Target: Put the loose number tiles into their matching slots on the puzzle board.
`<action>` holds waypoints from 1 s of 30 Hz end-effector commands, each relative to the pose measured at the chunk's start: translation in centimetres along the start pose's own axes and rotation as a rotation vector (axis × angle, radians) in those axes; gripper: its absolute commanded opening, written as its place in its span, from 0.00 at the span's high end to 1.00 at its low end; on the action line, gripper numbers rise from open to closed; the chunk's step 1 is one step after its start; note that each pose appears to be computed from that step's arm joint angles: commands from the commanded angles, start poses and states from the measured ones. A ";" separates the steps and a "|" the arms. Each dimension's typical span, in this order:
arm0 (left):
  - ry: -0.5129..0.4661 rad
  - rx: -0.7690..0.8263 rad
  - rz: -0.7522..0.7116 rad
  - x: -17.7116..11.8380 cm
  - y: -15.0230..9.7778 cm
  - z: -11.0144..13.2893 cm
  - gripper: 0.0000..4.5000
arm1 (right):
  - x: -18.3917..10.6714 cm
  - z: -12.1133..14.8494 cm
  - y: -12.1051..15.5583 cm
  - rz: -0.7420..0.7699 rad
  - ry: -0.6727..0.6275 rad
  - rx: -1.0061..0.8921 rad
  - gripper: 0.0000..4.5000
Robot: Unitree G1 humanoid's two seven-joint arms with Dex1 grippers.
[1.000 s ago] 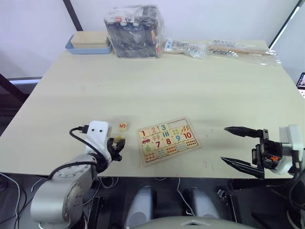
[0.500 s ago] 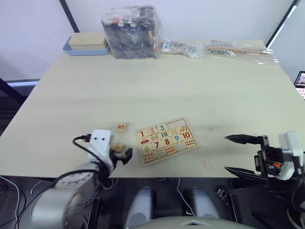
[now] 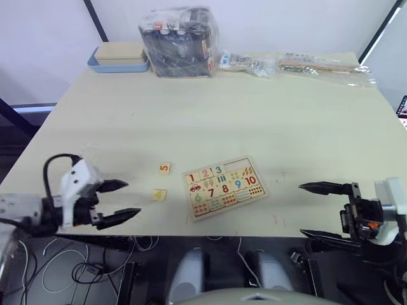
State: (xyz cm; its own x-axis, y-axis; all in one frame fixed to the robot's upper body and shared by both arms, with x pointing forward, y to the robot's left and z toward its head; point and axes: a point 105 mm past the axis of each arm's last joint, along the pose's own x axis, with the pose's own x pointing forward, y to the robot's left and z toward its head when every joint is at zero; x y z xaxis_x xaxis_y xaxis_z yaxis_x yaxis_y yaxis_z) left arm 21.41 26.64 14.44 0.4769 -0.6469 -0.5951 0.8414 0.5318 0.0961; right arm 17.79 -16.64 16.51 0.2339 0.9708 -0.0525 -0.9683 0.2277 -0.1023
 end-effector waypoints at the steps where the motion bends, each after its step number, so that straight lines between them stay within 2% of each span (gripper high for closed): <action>1: 0.024 0.129 -0.129 -0.1 1.2 0.0 0.04 | 0.1 1.3 0.3 0.003 -0.011 -0.047 0.00; 4: 0.069 0.231 -0.200 0.5 2.2 -0.4 0.04 | 0.0 1.3 0.2 -0.003 -0.007 -0.052 0.00; 8: 0.081 0.329 -0.271 2.7 3.0 0.1 0.04 | 0.0 1.1 0.0 -0.010 0.001 -0.057 0.00; 16: 0.096 0.376 -0.330 4.9 3.3 -0.2 0.04 | 0.1 0.8 0.1 -0.013 0.002 -0.067 0.00; 17: 0.096 0.373 -0.329 5.0 3.4 -0.3 0.14 | 0.1 0.8 0.1 -0.013 0.002 -0.067 0.00; 18: 0.095 0.373 -0.329 5.1 3.3 -0.4 0.17 | 0.1 0.8 0.0 -0.014 0.001 -0.068 0.00; 23: 0.071 0.351 -0.330 5.6 3.4 -0.8 0.17 | 0.1 0.4 0.0 -0.024 0.000 -0.067 0.00; 26: 0.073 0.360 -0.333 5.5 3.4 -0.8 0.44 | 0.0 0.3 0.0 -0.032 0.000 -0.069 0.00; 30: 0.080 0.368 -0.333 5.6 3.5 -1.0 0.44 | 0.0 0.2 0.0 -0.036 0.001 -0.068 0.00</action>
State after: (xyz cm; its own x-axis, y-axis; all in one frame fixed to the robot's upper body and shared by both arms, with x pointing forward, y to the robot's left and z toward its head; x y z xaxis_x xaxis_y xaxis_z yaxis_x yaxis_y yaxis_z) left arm 26.63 25.37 10.19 0.1611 -0.7005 -0.6952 0.9862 0.0878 0.1402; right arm 17.87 -16.69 16.36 0.2717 0.9603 -0.0637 -0.9538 0.2598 -0.1506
